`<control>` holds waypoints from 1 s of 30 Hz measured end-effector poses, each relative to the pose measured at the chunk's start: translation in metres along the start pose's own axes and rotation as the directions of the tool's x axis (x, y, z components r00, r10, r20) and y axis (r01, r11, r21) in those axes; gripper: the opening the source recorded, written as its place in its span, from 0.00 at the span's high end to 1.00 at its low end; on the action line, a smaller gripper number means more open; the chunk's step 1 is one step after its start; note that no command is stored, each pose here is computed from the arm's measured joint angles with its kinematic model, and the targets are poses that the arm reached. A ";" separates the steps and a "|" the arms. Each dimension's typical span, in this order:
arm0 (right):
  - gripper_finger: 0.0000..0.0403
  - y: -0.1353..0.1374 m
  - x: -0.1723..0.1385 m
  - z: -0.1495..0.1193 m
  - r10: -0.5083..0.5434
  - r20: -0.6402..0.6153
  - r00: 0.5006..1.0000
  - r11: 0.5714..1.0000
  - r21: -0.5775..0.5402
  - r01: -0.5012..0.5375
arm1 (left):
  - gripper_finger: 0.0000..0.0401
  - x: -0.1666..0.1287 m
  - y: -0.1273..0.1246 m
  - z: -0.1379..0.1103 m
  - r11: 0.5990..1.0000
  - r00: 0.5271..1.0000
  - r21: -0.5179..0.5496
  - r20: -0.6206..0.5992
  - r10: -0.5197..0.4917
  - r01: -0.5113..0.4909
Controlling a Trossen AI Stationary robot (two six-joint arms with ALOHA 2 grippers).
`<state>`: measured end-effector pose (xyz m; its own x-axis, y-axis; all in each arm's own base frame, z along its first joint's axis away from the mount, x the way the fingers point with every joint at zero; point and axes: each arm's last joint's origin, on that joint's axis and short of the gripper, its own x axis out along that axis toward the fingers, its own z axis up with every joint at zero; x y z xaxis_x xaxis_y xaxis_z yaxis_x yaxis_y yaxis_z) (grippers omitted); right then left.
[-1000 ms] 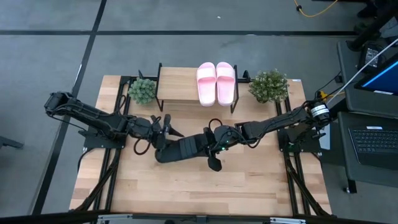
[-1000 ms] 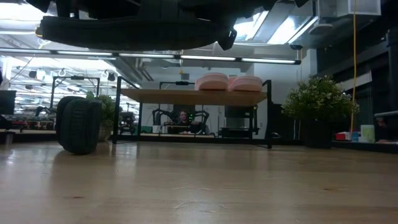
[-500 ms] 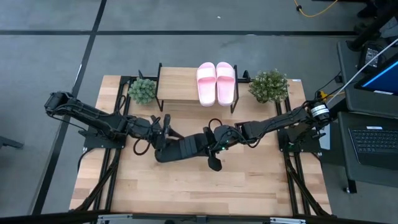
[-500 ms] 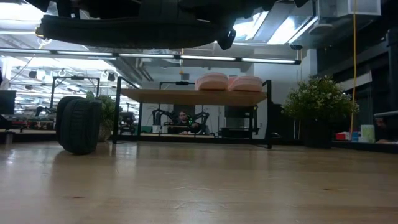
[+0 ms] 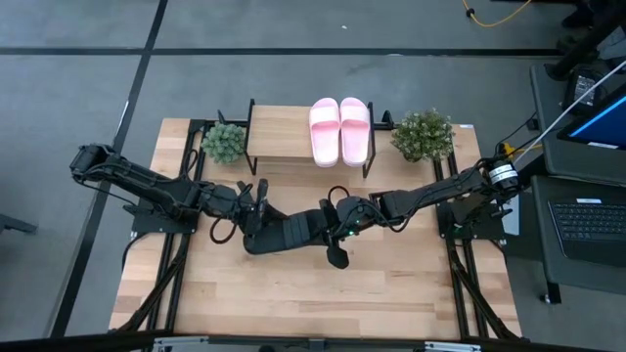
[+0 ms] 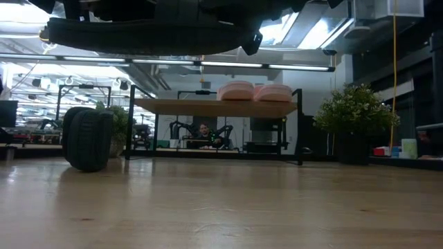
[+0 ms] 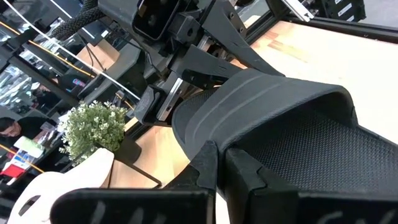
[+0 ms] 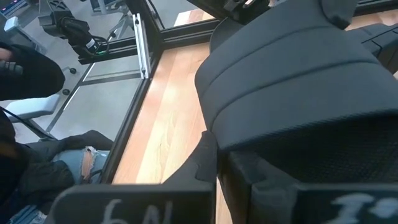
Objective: Pick and place slides into the shelf
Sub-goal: Put the bottom black slipper on the shelf
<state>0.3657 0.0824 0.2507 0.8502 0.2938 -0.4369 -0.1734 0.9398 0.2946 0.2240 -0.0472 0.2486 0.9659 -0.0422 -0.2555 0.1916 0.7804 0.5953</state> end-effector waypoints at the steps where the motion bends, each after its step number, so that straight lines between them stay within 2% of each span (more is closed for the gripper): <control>1: 0.95 0.000 0.000 0.000 0.000 0.000 1.000 1.000 0.001 0.000 | 0.99 0.000 0.000 0.000 1.000 1.000 0.000 -0.002 -0.001 0.001; 7: 0.82 0.000 0.000 0.000 -0.001 -0.003 1.000 1.000 0.002 0.001 | 0.99 0.000 -0.001 -0.001 1.000 1.000 -0.001 -0.015 -0.008 0.008; 15: 0.76 -0.001 0.000 0.000 -0.043 0.006 0.999 0.999 0.001 0.043 | 1.00 0.000 -0.001 -0.003 1.000 0.999 -0.003 -0.049 0.018 -0.018; 20: 0.69 -0.001 0.000 0.000 -0.050 0.008 0.999 0.999 0.001 0.050 | 1.00 -0.002 -0.001 -0.006 1.000 0.996 -0.003 -0.090 0.027 -0.027; 27: 0.52 -0.007 -0.001 -0.006 -0.178 -0.034 0.983 0.984 0.000 0.178 | 1.00 -0.013 0.003 -0.005 0.998 0.992 -0.011 -0.115 0.053 -0.054; 30: 0.47 -0.008 -0.001 -0.008 -0.185 -0.051 0.981 0.983 -0.001 0.186 | 1.00 -0.020 0.005 -0.005 0.997 0.988 -0.019 -0.132 0.075 -0.078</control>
<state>0.3624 0.0760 0.2421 0.8409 0.1232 -0.5270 -0.0132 0.9781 0.2075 0.2048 -0.0388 0.2530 0.9461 0.0991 -0.3083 0.1119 0.7932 0.5986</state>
